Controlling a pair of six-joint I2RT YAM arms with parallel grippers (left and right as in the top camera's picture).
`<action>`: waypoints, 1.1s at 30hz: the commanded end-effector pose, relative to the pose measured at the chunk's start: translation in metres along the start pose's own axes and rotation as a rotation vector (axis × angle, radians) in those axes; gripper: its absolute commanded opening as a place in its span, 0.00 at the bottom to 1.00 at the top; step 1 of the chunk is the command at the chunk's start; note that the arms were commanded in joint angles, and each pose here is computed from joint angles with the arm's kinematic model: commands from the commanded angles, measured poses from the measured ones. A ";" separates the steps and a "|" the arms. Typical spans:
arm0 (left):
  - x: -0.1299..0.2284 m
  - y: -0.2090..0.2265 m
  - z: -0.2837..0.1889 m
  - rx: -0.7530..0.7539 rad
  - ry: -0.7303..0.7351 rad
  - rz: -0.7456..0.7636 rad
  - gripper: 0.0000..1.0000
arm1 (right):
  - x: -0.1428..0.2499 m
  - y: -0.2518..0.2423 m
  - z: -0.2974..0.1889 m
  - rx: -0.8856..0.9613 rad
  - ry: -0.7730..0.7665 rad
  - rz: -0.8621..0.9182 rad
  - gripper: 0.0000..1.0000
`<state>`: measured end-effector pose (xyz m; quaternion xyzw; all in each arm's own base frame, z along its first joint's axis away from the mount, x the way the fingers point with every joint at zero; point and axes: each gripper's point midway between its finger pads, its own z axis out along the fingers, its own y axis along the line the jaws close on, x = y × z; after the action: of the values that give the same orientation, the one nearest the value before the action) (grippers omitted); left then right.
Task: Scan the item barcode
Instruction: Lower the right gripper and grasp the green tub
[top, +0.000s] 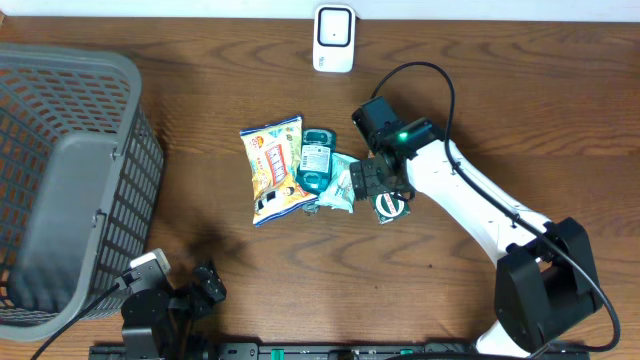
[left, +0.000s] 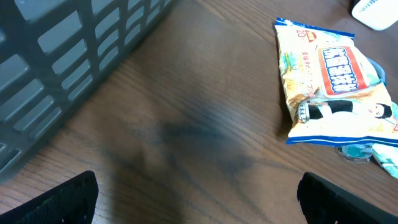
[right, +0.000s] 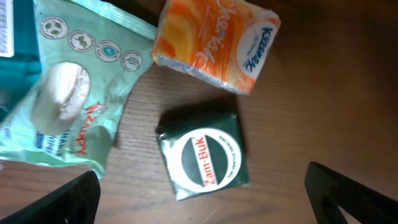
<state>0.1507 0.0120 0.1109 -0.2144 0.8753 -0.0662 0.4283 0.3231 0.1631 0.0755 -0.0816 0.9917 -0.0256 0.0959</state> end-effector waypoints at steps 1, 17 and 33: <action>0.001 -0.001 -0.002 0.006 0.005 -0.002 0.98 | 0.006 -0.001 0.006 -0.047 0.018 -0.156 0.98; 0.001 -0.001 -0.002 0.006 0.006 -0.002 0.98 | 0.031 0.006 0.072 -0.067 0.159 -0.217 0.88; 0.001 -0.001 -0.002 0.006 0.005 -0.002 0.98 | 0.033 0.007 0.095 -0.058 0.194 -0.199 0.71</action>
<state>0.1506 0.0120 0.1109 -0.2133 0.8757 -0.0654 0.4283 0.3130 0.1680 -0.0044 -0.1868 0.9822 -0.0036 0.0178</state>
